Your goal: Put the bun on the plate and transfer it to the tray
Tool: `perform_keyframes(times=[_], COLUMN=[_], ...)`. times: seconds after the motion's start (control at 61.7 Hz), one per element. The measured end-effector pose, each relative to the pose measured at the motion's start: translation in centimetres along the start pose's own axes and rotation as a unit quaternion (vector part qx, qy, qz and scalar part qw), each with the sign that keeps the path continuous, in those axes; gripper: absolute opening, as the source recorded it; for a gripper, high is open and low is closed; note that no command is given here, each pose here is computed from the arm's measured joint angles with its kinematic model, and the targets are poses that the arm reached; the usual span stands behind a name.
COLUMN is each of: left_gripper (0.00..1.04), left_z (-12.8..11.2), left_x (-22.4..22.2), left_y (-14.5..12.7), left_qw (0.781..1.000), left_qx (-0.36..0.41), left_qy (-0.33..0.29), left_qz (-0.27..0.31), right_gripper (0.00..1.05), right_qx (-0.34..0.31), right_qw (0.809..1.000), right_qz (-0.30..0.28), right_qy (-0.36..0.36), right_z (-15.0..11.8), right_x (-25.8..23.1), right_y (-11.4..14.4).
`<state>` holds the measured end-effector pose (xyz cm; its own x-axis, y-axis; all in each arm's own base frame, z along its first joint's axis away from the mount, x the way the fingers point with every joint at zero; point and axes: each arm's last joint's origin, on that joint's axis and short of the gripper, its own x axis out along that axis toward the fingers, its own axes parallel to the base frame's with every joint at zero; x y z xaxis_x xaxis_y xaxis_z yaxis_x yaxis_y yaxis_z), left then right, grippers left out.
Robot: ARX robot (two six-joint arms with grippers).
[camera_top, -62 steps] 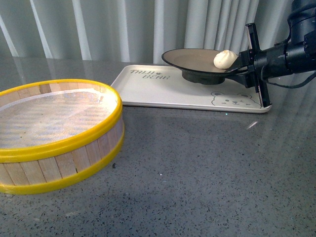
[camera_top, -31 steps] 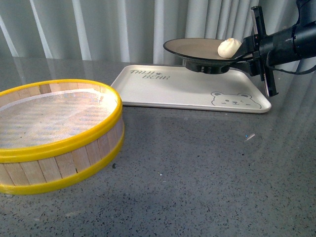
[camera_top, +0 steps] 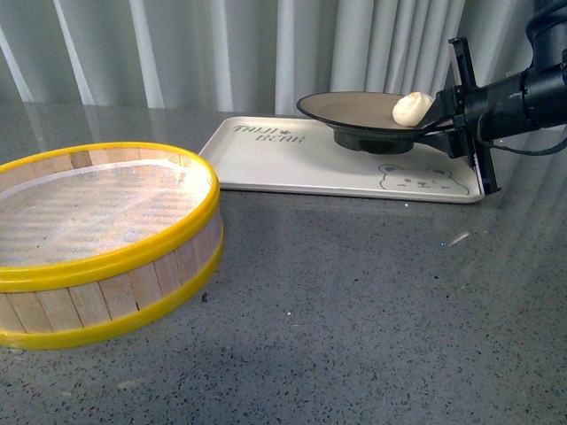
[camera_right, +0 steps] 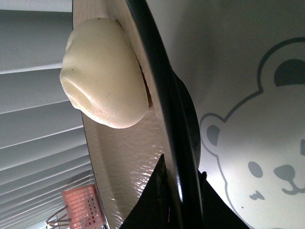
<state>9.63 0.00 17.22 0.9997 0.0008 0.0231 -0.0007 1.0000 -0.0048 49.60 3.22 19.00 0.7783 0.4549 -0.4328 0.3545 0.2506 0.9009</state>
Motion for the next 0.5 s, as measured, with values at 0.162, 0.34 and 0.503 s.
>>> perform_keyframes(times=[0.162, 0.34, 0.503], left_gripper=[0.98, 0.98, 0.98], left_z=[0.01, 0.0, 0.01], left_x=[0.0, 0.0, 0.0], left_y=[0.0, 0.0, 0.0], left_qw=[1.0, 1.0, 1.0], left_qx=[0.0, 0.0, 0.0], left_qy=[0.0, 0.0, 0.0], left_qz=[0.0, 0.0, 0.0], right_gripper=[0.03, 0.03, 0.03], right_qx=[0.002, 0.003, 0.006], right_qw=[1.0, 1.0, 1.0], right_qz=[-0.004, -0.009, -0.019], right_qy=[-0.001, 0.0, -0.001], right_z=[-0.23, -0.66, -0.85], right_x=[0.37, 0.61, 0.69], right_y=[-0.23, -0.46, -0.86])
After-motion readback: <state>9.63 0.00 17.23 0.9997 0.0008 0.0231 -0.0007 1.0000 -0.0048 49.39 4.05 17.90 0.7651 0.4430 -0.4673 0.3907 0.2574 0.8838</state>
